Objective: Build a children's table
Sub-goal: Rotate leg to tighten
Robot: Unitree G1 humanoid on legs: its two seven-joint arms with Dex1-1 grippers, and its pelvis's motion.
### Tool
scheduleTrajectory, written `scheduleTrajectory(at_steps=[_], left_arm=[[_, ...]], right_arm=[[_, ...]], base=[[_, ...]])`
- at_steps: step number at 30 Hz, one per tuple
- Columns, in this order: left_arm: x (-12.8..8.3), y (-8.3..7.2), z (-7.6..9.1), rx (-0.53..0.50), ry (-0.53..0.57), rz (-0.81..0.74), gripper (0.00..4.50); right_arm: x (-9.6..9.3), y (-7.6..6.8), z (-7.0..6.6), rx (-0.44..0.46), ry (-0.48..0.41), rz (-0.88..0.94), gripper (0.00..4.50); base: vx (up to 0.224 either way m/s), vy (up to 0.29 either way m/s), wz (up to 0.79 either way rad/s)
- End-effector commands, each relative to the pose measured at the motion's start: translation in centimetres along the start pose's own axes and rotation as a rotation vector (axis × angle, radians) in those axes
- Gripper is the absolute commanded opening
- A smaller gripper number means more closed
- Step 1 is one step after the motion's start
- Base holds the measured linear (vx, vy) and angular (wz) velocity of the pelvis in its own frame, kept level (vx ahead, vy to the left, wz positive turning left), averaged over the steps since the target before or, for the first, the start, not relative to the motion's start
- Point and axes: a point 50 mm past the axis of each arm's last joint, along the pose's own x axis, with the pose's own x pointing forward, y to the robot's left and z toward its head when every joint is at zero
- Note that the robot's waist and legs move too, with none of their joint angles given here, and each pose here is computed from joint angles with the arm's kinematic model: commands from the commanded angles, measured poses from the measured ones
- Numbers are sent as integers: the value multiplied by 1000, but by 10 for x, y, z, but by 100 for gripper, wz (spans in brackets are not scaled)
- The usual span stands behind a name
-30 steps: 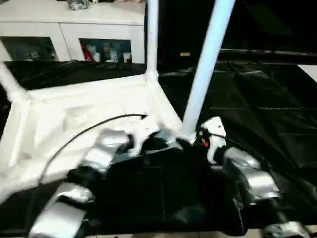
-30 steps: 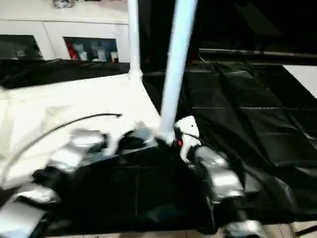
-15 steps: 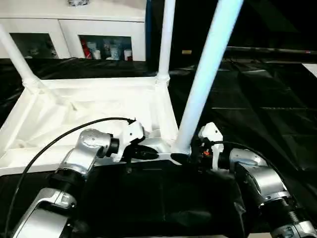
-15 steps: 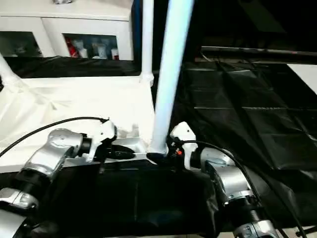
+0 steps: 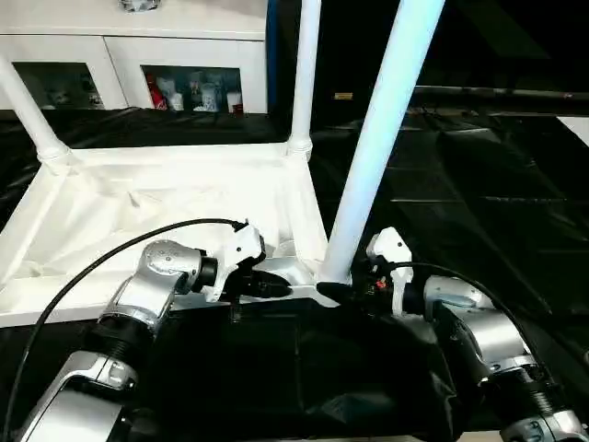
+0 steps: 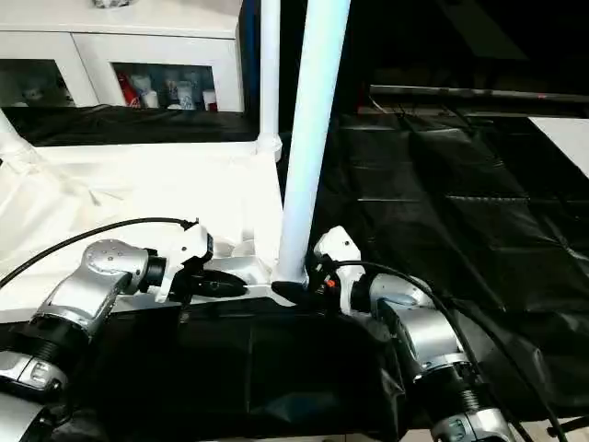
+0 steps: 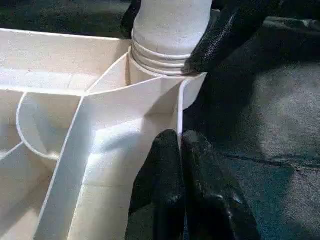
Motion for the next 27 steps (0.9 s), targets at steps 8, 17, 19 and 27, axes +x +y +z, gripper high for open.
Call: scheduleTrajectory(at_steps=[8,17,19,27], left_arm=[[66,-2,7,-71,1,203,0],[94,-6,27,-46,-19,215,0],[88,-4,23,-39,-12,201,0],[55,-1,5,-34,-19,110,0]], right_arm=[[26,-13,-18,206,2,-532,275],[49,-4,4,168,-87,-556,274],[45,-5,8,166,-128,-505,344],[20,-6,7,7,-56,-207,390]], base=[[0,0,0],[0,0,0],[0,0,0],[0,0,0]])
